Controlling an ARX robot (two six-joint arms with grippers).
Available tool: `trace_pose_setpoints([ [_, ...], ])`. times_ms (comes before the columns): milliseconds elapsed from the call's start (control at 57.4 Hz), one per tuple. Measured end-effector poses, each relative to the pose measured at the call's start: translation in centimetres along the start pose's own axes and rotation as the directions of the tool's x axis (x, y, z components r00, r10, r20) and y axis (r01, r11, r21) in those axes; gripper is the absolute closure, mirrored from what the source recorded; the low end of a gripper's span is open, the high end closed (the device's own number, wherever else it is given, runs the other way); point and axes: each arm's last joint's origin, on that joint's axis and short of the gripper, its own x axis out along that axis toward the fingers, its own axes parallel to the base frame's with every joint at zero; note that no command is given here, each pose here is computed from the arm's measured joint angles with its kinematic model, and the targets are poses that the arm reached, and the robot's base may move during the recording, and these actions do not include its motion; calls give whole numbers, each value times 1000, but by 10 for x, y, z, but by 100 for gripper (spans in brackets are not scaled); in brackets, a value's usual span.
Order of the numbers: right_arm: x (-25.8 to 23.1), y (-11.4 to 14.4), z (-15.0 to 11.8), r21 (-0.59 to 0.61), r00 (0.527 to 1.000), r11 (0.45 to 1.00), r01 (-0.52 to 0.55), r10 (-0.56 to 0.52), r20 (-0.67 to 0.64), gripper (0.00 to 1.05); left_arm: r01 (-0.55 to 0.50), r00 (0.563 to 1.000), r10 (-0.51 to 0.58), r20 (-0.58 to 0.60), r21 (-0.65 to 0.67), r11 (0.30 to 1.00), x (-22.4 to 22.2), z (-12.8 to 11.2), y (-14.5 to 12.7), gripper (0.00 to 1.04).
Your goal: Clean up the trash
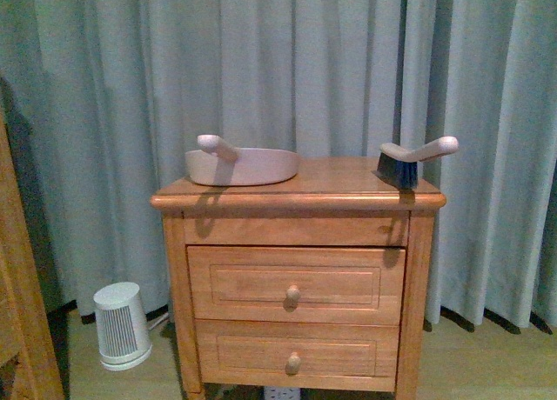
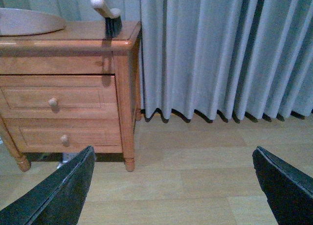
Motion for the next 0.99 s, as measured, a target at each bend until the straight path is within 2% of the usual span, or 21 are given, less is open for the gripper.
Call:
trace_pose_setpoints([
  [994, 0, 0, 0, 0, 1000, 1000, 0, 0, 0, 7, 0, 1000, 0, 0, 0, 1000, 0, 0, 0, 8],
])
